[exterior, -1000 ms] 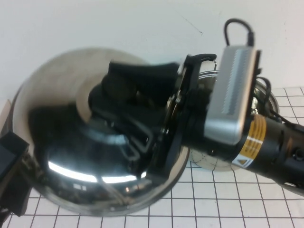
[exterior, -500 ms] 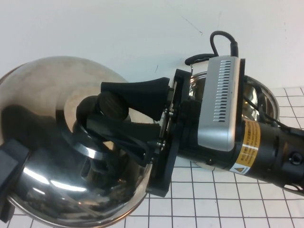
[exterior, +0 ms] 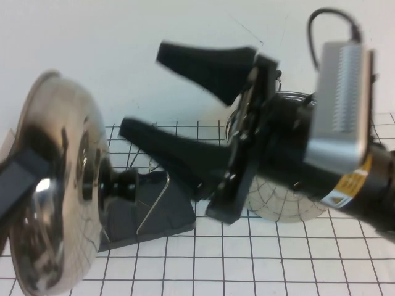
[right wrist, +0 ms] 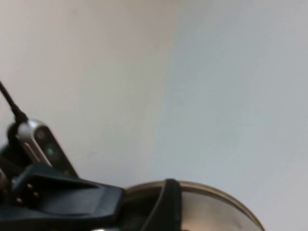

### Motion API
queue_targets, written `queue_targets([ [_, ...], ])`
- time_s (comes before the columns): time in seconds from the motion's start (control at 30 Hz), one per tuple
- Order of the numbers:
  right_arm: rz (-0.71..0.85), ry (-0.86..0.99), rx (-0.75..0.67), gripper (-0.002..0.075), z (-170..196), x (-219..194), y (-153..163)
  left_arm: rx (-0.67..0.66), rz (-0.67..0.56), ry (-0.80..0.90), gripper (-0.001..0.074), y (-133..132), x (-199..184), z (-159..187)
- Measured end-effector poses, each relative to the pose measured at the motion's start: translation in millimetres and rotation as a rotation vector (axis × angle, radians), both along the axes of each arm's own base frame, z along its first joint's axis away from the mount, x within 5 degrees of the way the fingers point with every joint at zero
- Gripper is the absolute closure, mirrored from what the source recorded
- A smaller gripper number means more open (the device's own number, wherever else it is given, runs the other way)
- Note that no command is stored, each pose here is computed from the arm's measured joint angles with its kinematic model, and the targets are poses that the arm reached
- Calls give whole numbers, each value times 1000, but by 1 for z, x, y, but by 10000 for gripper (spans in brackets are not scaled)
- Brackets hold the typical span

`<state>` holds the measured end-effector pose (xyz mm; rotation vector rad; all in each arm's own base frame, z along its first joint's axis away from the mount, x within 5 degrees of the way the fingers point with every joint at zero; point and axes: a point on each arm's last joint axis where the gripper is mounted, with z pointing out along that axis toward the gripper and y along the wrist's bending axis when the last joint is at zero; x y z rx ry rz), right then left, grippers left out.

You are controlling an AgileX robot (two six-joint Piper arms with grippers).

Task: Put pot lid on rack
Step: Place the pot lid on the pot rack

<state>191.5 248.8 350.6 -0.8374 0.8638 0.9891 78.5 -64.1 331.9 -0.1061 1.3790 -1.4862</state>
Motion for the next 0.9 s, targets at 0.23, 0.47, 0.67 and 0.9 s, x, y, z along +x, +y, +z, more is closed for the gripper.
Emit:
queue_targets([
  [0.23, -42, -85, 37, 51, 33, -13, -25, 120, -17, -85, 718, -7, 11, 51],
  [0.47, -48, -127, -206, 422, 50, -46, -47, 123, 32, 38, 718, -12, 65, 66],
  [0.67, 15, -121, -465, 696, 45, -73, -65, 117, 31, 192, 719, -20, 118, 50],
  [0.9, 71, 8, -562, 719, 32, -87, -76, 62, 69, 340, 719, -22, 158, 20],
])
